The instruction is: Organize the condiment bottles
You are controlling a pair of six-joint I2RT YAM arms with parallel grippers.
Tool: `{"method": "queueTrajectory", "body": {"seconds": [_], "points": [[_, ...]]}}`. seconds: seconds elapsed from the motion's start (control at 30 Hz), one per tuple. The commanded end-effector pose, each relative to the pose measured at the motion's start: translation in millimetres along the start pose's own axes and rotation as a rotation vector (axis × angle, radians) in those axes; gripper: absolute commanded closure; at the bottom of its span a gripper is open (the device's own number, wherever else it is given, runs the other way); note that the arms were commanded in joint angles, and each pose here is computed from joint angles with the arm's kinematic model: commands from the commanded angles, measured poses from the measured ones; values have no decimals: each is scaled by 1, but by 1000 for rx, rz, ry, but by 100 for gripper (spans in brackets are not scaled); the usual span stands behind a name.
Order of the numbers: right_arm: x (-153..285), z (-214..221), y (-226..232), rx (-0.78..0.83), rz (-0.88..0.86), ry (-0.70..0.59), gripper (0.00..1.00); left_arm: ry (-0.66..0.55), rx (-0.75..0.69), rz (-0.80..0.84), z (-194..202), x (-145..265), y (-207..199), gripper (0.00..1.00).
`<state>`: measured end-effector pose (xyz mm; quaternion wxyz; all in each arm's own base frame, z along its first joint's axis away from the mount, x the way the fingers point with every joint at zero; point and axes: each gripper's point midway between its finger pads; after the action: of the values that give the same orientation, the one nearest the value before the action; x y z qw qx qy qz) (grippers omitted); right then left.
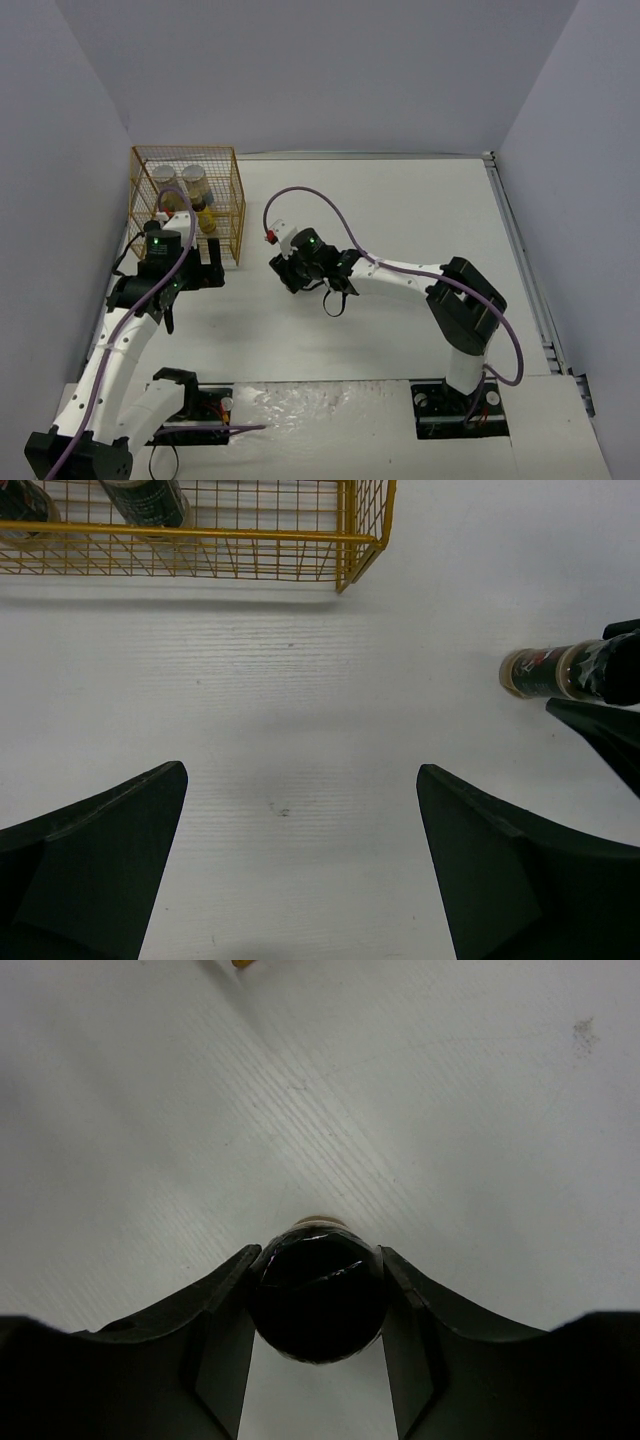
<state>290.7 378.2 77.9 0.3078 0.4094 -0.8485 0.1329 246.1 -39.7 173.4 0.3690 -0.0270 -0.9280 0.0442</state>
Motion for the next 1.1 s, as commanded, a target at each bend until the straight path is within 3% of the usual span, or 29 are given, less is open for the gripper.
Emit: {"method": "queueTrajectory", "body": {"seconds": [0.0,0.1,0.3,0.53,0.6,0.73,1.07], "points": [[13,-27,9,33,-11,-47,34,-70,6,67,-27,1,-13,3],[37,-47,11,35,-18,-86,15,-59,22,103,-29,2,-21,3],[111,-84,1,6,33,-218,1,-69,45,185,-50,15,-43,3],[208,-82,-61,-162,344,-386,0,-38,-37,230,-66,6,-90,3],[221,-68,-76,-214,401,-392,0,-28,-78,235,-70,2,-105,3],[278,-58,-101,-337,483,-537,0,-3,-166,246,-71,-14,-135,3],[320,-34,-117,-435,562,-644,0,147,-421,247,-34,-47,-195,3]]}}
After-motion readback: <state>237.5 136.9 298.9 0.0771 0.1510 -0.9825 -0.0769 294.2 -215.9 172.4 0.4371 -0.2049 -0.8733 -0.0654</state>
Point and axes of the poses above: each gripper's point midway between its finger pads, its own x axis back along the fingers, its own y axis along the line the jaws close on, z = x × y, and after that the axes turned 2 degrees about -x, right-handed
